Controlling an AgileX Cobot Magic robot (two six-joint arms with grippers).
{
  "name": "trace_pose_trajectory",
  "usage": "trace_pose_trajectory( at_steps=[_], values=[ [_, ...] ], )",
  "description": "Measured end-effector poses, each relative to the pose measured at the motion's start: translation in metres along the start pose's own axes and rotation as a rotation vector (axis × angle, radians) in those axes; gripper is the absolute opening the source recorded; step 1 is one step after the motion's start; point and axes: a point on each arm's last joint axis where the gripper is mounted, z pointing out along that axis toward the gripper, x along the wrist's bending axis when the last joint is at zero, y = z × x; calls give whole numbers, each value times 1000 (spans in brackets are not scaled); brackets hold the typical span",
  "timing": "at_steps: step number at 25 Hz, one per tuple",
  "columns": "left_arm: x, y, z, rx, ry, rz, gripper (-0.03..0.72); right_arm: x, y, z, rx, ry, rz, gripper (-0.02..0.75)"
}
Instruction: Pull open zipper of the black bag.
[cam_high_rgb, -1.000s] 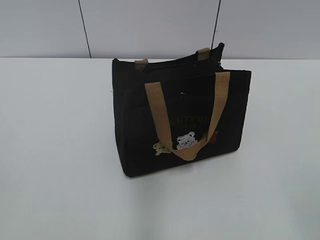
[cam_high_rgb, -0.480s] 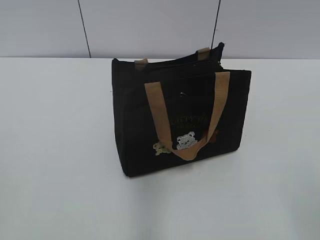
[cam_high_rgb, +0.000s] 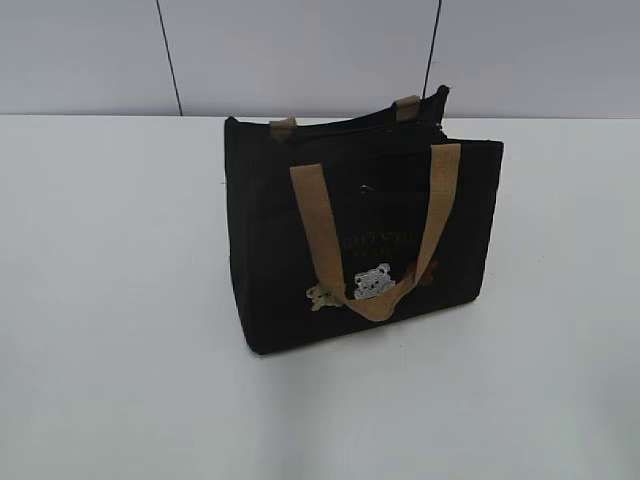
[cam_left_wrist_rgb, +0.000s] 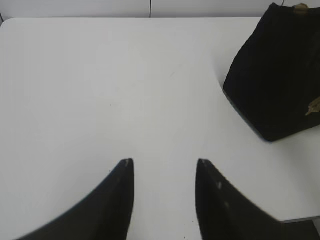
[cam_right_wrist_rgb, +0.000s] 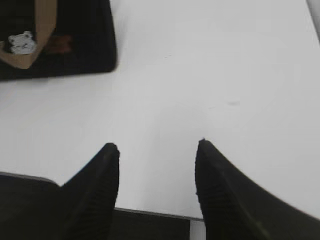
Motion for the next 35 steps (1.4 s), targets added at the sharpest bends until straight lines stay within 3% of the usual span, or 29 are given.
trace_pose_trajectory(
  at_steps=[4,35],
  values=[
    [0,0,0,0,0,0,309,0,0,1,3,-36,21,377],
    [0,0,0,-2,30,-14,309,0,0,1,3,-38,22,377]
  ],
)
